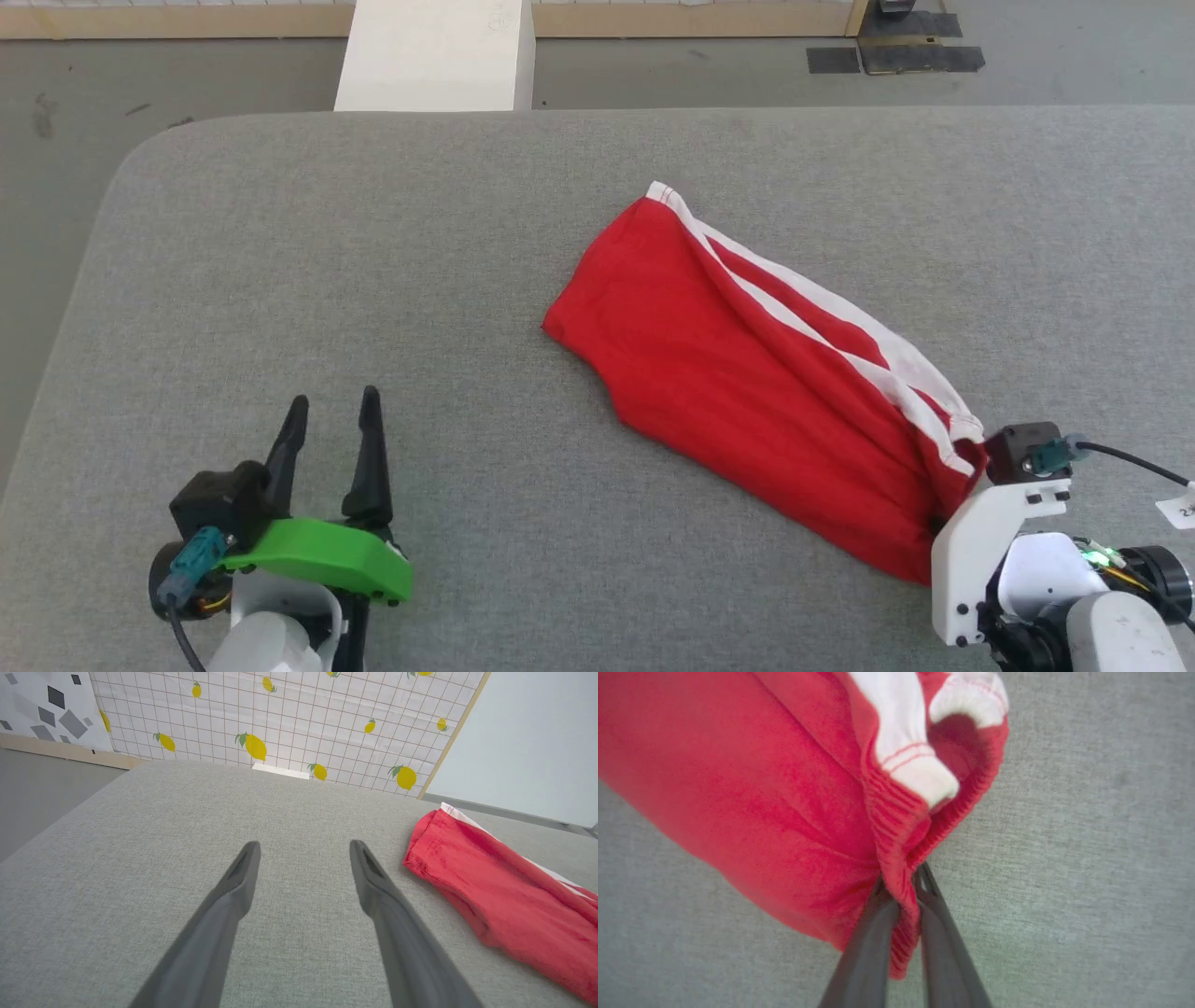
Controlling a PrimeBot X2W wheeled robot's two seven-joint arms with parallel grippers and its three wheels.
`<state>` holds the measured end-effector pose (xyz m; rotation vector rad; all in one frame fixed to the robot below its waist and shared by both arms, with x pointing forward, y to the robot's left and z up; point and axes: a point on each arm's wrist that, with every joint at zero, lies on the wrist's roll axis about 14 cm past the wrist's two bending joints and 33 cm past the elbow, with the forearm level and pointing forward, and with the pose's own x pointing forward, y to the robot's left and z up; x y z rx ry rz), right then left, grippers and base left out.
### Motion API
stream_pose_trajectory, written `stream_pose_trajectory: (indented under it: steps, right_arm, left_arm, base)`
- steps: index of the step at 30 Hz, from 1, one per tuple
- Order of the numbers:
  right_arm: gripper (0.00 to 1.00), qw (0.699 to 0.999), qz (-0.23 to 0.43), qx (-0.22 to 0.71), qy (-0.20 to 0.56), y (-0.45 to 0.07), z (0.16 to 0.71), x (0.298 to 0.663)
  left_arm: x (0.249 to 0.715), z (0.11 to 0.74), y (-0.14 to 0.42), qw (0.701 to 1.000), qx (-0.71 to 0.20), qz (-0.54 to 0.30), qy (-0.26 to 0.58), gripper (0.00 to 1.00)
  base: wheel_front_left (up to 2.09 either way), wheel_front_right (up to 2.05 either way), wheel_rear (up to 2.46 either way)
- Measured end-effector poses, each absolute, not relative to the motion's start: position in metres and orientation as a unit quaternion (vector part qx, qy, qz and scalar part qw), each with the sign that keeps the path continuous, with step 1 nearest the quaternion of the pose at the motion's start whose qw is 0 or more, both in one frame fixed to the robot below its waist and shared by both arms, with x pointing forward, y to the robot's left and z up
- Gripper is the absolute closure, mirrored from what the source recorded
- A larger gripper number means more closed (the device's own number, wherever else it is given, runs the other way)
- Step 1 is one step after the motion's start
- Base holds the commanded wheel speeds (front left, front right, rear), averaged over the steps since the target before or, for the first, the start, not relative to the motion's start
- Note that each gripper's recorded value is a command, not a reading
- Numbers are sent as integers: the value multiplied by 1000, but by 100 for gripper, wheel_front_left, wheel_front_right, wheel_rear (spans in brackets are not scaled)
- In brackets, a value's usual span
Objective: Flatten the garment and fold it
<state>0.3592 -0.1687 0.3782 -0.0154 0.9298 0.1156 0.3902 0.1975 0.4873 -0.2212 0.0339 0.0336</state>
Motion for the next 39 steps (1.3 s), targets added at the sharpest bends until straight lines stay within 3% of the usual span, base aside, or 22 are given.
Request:
stream_pose_trajectory:
  steps: [6, 11, 19, 26, 32, 33, 34, 35, 39]
  right_arm:
    - [100, 899, 52, -1, 436, -171, 384, 362]
    - [100, 903, 52, 2, 427, -171, 389, 369]
    - [100, 899, 55, 10, 435, -169, 385, 374]
    - [100, 896, 46, 18, 440, -175, 378, 379]
    - [100, 896, 31, 25, 443, -184, 372, 381]
    - [100, 896, 29, 25, 442, -185, 371, 382]
    - [100, 897, 28, 25, 441, -186, 371, 382]
    - [100, 897, 27, 25, 441, -187, 370, 382]
    - [100, 898, 25, 27, 438, -189, 371, 385]
  left_arm:
    - [400, 486, 172, 991, -126, -31, 36, 0]
    - [440, 501, 141, 983, -152, -86, 57, 0]
    - [490, 468, 83, 951, -78, -182, 240, 0]
    - [500, 417, 72, 902, 19, -199, 382, 0]
    - [503, 390, 58, 873, 49, -221, 432, 0]
    - [503, 387, 57, 870, 50, -223, 437, 10]
    - [503, 385, 56, 868, 51, -226, 440, 62]
    - [503, 384, 54, 866, 48, -230, 441, 98]
    - [499, 385, 40, 863, 11, -254, 436, 100]
  base:
    - [0, 0, 0]
    - [0, 0, 0]
    - [0, 0, 0]
    - [0, 0, 0]
    - [0, 0, 0]
    - [0, 0, 0]
    - [0, 0, 0]
    - [0, 0, 0]
    - [0, 0, 0]
